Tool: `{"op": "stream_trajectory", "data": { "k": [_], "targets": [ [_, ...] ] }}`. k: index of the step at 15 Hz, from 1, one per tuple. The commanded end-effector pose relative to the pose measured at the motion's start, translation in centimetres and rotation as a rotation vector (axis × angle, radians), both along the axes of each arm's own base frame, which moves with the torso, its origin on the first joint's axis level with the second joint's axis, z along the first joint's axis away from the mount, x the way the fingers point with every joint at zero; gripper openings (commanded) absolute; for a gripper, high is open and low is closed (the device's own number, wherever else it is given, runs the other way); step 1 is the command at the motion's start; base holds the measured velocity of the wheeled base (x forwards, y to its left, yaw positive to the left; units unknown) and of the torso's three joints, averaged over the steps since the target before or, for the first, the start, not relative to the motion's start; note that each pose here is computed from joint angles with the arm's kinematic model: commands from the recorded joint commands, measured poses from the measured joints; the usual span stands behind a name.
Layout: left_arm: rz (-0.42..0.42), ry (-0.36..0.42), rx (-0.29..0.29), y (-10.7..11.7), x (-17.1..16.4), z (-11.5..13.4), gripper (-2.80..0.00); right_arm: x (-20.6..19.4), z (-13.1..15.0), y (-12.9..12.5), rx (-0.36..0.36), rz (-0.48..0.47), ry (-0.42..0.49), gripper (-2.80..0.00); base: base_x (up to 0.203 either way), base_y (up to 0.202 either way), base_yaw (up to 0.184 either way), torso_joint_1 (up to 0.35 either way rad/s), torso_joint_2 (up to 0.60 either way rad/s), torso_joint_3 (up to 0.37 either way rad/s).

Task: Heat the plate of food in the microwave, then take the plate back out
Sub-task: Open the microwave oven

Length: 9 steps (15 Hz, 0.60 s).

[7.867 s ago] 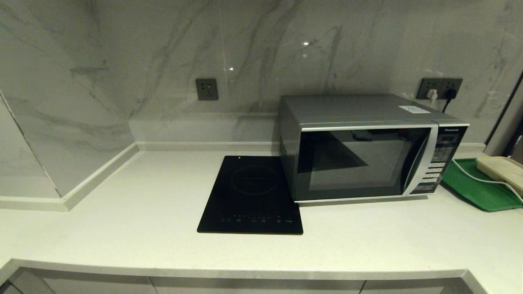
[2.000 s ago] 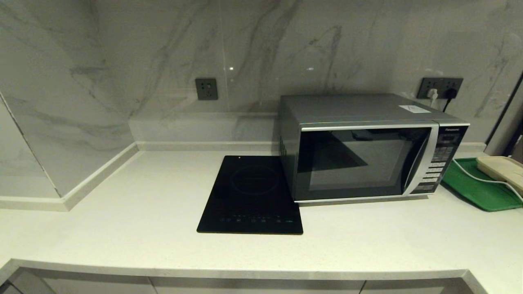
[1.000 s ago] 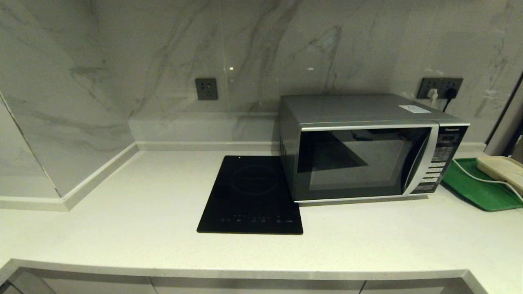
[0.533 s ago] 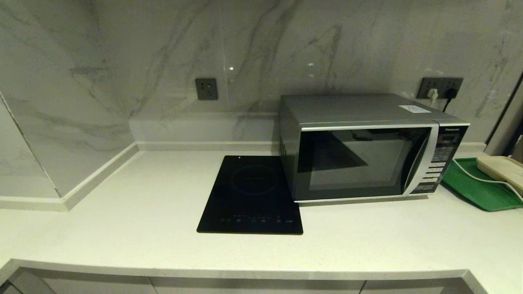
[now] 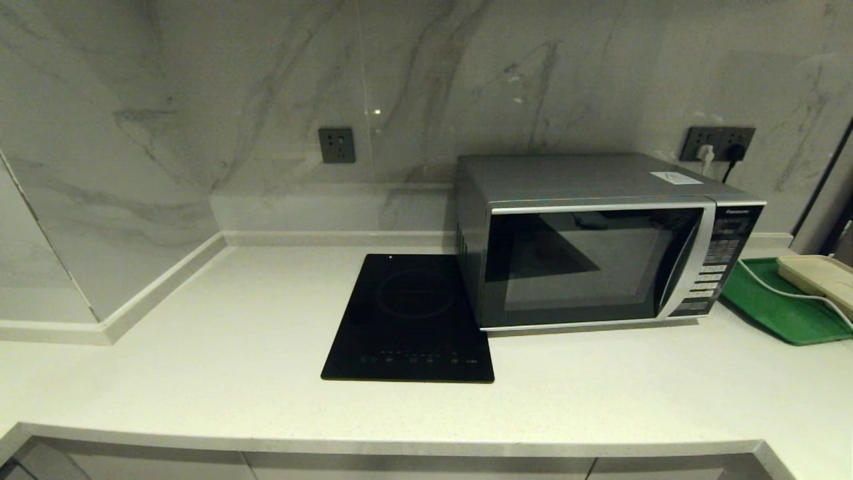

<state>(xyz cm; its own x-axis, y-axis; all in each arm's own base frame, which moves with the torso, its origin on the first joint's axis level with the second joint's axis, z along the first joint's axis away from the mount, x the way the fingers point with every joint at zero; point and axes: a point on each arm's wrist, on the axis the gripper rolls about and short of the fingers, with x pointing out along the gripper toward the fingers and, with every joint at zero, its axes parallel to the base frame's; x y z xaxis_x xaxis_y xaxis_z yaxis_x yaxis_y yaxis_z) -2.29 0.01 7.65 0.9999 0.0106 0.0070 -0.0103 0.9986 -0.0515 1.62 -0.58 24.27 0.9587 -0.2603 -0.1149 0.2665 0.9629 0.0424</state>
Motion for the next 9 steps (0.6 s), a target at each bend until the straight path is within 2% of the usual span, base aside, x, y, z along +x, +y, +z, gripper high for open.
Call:
{"op": "stream_trajectory", "data": {
  "k": [1,5,9],
  "targets": [
    [0.001,-0.001,-0.001,0.0,0.0,0.0,-2.80,5.5,0.8,-0.2,-0.015,-0.078,0.204,-2.80,0.000,0.000,0.000,0.000,0.00,0.000],
    [0.002,-0.001,-0.001,0.0,0.0,0.0,-2.80,10.1,-0.3,-0.4,-0.041,-0.144,0.400,-2.80,0.000,0.000,0.000,0.000,0.00,0.000],
    [0.002,-0.002,-0.001,0.0,0.0,0.0,-2.80,13.2,-1.8,-0.4,-0.043,-0.146,0.507,-2.80,0.000,0.000,0.000,0.000,0.00,0.000]
  ]
}}
